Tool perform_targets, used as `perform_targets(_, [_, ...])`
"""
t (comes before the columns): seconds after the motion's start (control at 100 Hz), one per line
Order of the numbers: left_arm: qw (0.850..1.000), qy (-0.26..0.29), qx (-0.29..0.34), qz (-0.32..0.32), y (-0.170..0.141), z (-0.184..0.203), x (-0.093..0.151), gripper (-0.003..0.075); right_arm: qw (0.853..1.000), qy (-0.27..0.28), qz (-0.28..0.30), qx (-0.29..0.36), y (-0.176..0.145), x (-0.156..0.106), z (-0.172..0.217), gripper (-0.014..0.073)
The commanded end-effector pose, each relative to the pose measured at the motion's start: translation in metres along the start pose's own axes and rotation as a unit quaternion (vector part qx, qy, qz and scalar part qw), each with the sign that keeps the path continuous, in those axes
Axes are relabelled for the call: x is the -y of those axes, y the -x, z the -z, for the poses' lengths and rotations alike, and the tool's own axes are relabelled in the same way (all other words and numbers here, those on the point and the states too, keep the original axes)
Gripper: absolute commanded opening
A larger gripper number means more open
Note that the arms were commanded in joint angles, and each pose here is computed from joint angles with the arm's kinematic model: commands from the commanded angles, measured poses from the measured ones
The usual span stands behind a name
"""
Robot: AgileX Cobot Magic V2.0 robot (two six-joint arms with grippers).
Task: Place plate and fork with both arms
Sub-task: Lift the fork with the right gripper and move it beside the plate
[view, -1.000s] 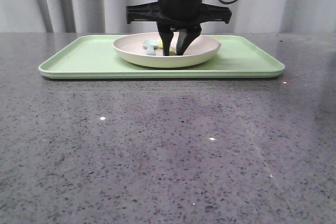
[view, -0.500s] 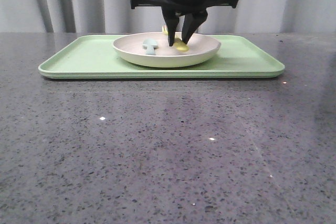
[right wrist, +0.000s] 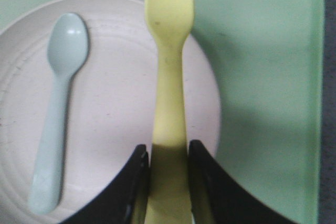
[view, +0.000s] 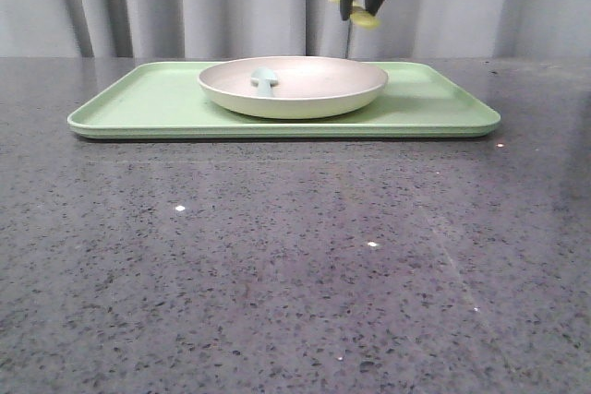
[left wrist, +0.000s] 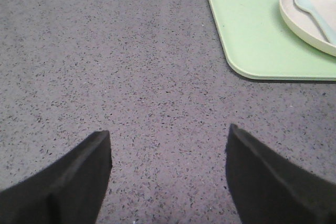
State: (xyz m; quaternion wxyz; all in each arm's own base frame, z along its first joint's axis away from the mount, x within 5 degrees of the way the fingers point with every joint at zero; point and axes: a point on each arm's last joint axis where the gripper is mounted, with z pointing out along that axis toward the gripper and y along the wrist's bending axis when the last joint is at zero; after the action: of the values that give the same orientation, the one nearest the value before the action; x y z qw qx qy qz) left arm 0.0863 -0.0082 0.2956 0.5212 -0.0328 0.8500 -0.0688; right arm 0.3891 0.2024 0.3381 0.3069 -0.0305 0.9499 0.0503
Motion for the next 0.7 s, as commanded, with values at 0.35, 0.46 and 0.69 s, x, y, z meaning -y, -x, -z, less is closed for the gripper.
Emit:
perform_targets(0.35, [0.999, -0.013, 0.05, 0.009, 0.015, 0.004, 0.003, 0.0459, 0.997, -0.057, -0.009, 0.049, 0.018, 0.041, 0.034, -0.005])
perform_targets(0.46, [0.999, -0.013, 0.05, 0.009, 0.015, 0.004, 0.003, 0.0459, 0.997, -0.063, -0.009, 0.037, 0.013, 0.045, 0.026, -0.0097])
perform_targets(0.69, [0.999, -0.013, 0.05, 0.009, 0.015, 0.004, 0.003, 0.0459, 0.998, -0.064, -0.003, 0.016, 0.001, 0.049, 0.006, -0.0115])
